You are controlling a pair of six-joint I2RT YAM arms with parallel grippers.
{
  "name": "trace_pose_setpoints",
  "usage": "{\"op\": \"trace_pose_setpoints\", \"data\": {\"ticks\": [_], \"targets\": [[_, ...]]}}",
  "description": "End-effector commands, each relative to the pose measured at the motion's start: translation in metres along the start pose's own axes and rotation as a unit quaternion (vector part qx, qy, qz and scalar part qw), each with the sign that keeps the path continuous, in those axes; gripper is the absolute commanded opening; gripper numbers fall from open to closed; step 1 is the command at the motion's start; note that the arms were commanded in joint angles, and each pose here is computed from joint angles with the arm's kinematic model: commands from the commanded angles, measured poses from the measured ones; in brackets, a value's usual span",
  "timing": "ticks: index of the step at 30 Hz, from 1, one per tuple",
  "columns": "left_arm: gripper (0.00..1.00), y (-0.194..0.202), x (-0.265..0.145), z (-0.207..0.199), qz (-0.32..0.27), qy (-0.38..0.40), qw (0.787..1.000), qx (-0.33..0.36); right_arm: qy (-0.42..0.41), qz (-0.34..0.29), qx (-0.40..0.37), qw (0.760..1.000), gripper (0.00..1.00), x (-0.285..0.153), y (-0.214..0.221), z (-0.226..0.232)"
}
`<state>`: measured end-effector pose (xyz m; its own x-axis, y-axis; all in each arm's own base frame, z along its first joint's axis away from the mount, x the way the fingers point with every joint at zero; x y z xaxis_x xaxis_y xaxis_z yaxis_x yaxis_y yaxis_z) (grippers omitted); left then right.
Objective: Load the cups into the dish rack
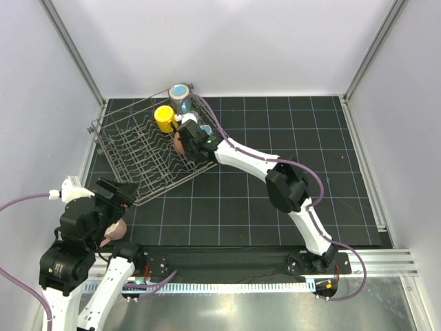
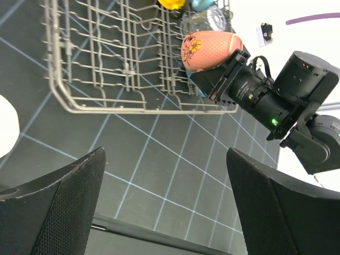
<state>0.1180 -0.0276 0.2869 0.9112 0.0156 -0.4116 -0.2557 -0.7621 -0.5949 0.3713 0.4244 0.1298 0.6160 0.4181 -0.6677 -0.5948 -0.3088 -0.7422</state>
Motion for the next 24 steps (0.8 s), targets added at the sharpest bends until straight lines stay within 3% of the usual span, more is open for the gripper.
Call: {"op": "trace_pose_setpoints", "data": {"ticks": [1,9,24], "targets": [[0.90,-0.011,-0.004,0.002,-0.021,-0.016,0.999,0.023,0.021,-0.079,0.033,0.996,0.04,-0.012,-0.058,0.006],[0.83,-0.011,-0.004,0.008,-0.019,-0.035,0.999,0.033,0.048,-0.061,0.038,0.996,0.04,0.010,-0.040,0.001],[0.84,-0.019,0.000,0.026,-0.039,-0.097,0.992,0.068,0.043,-0.023,0.029,0.998,0.07,0.033,-0.013,0.013]]}}
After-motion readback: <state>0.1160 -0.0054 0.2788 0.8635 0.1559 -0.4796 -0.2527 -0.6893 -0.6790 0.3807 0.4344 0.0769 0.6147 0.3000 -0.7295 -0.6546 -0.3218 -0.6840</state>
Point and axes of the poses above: each gripper's point midway between its finger pads, its own x axis out along the fingers, its own z axis along the line the jaws close on, y = z × x, the point moved 3 cm from there along -x, back along the fingers, and after that the axes turned 2 degrees about -x, right-handed, at the moved point
